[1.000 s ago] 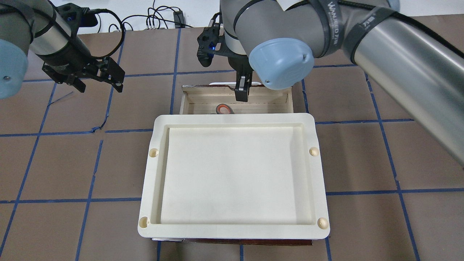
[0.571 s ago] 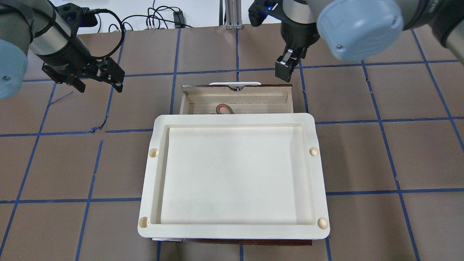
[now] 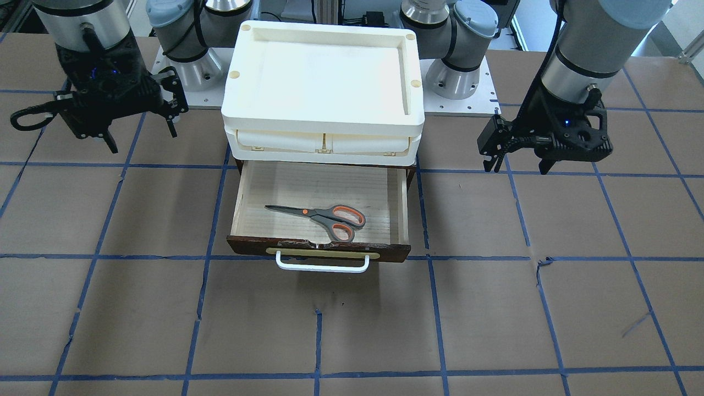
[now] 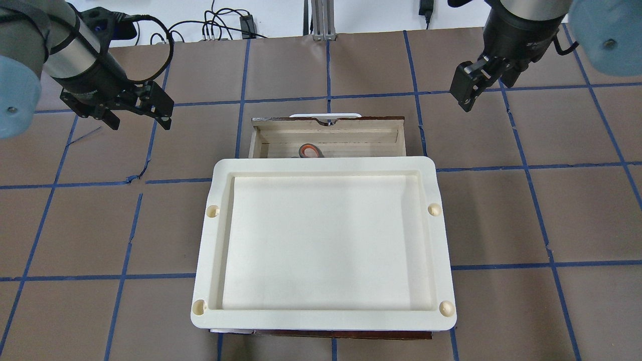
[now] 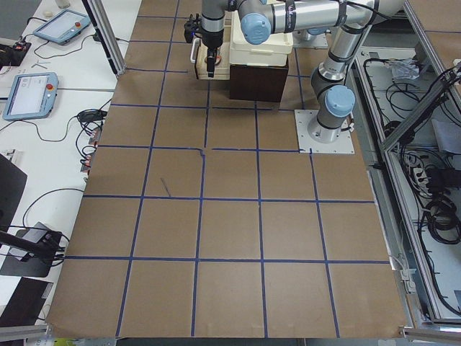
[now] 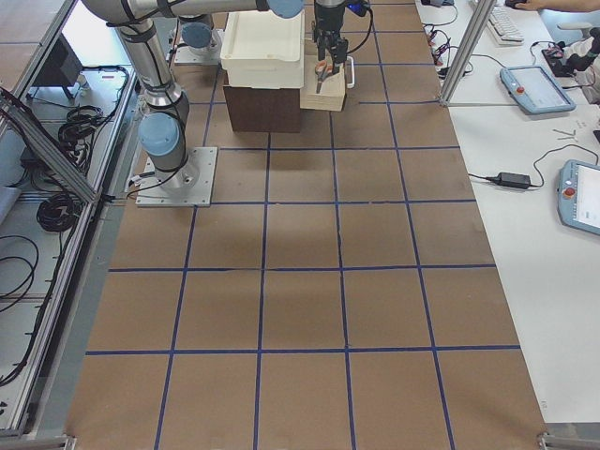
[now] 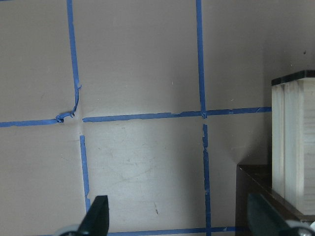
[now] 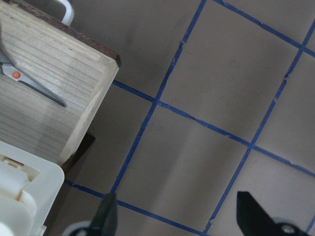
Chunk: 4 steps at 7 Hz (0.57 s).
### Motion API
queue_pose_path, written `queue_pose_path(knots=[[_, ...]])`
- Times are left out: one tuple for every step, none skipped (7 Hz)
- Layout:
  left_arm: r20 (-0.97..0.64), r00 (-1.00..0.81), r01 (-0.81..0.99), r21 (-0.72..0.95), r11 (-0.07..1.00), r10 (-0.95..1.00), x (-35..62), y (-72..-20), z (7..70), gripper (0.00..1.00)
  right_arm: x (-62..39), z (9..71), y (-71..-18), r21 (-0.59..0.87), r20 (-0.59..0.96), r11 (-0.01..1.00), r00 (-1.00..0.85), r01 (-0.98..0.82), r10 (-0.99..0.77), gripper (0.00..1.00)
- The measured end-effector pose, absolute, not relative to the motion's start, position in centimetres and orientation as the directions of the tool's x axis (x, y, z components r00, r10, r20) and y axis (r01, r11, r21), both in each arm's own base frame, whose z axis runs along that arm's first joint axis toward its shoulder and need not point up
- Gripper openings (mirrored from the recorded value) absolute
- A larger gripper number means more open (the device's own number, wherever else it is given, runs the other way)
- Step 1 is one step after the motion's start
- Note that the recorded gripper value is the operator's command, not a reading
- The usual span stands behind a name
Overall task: Put scissors in drawer and close it
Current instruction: 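Raise the right gripper and withdraw it away from the drawer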
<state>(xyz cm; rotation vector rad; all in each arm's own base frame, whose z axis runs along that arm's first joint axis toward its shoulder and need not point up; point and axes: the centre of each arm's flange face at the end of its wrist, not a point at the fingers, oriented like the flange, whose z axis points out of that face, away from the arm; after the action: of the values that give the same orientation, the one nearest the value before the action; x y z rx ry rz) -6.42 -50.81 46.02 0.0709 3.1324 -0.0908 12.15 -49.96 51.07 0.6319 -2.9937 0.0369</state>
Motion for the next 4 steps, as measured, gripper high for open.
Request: queue_pose_path(knots=[[-0.008,-0.999,0.046,-0.058,0.997,0.046,-6.42,-50.8,46.01,1.0,10.44,50.48,-49.8,0.006,0.071,0.952,-0.949,-0.306,-0.306,0.96],[-0.008,-0.999,0.046,-0.058,0.997,0.046,-6.42,-50.8,46.0,1.0,9.76,50.6,-49.32,0.011,0.063,0.979,-0.977,-0.205,-0.205,0.99],[-0.008,-0.999,0.046,-0.058,0.997,0.045,-6.42,-50.8,46.0,1.0,9.84,50.99,-49.04,0.005,0.062,0.991,-0.989,-0.135,-0.135,0.98],[-0.008,-0.999,0.045,-0.058,0.997,0.045,-6.42,-50.8,46.0,1.0,10.24,51.24,-49.46,-0.004,0.06,0.996,-0.995,-0.084,-0.083,0.98]])
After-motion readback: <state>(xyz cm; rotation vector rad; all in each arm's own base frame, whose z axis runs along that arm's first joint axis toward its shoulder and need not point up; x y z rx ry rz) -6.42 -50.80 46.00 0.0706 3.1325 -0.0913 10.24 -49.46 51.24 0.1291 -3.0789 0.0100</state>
